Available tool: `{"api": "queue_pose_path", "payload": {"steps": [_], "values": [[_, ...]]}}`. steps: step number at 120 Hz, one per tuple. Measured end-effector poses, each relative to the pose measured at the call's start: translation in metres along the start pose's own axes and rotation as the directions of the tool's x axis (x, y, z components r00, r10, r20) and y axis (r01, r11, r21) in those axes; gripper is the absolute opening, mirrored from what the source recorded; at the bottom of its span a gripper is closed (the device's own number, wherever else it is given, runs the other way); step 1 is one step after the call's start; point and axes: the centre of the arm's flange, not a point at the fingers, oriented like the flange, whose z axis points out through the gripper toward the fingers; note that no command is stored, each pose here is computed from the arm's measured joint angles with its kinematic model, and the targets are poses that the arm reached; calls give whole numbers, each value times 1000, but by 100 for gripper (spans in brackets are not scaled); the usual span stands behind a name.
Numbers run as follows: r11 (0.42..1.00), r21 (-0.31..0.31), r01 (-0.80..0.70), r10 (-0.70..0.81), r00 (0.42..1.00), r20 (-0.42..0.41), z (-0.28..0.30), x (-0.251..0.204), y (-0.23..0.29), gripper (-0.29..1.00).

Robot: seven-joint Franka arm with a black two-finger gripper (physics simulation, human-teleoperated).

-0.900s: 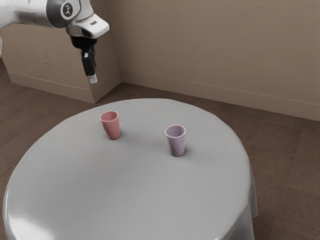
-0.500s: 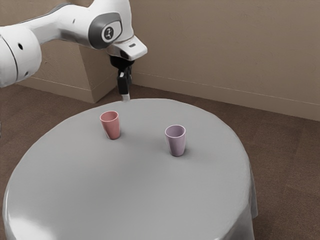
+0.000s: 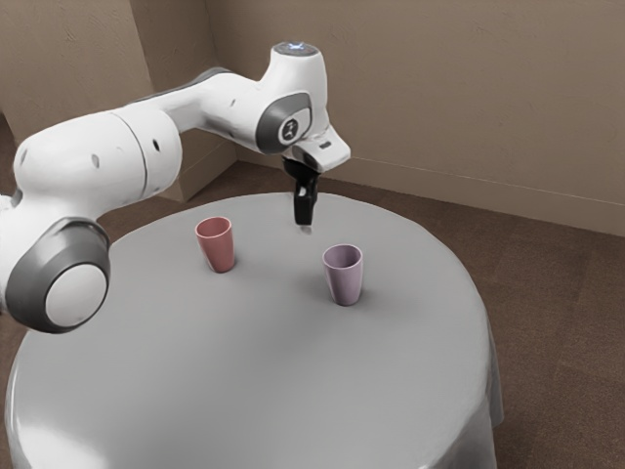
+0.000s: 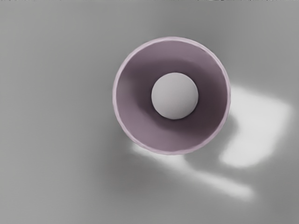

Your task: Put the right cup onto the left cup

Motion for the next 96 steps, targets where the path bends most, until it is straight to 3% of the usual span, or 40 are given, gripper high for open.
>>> {"api": "queue_pose_path", "payload": {"steps": [26, 64, 78, 96], "values": [[998, 26, -54, 55, 998, -33, 22, 34, 0, 70], [996, 24, -83, 84, 994, -64, 56, 45, -7, 69], [997, 9, -79, 79, 995, -67, 70, 41, -10, 56], [996, 0, -85, 84, 994, -76, 78, 44, -9, 32]]}}
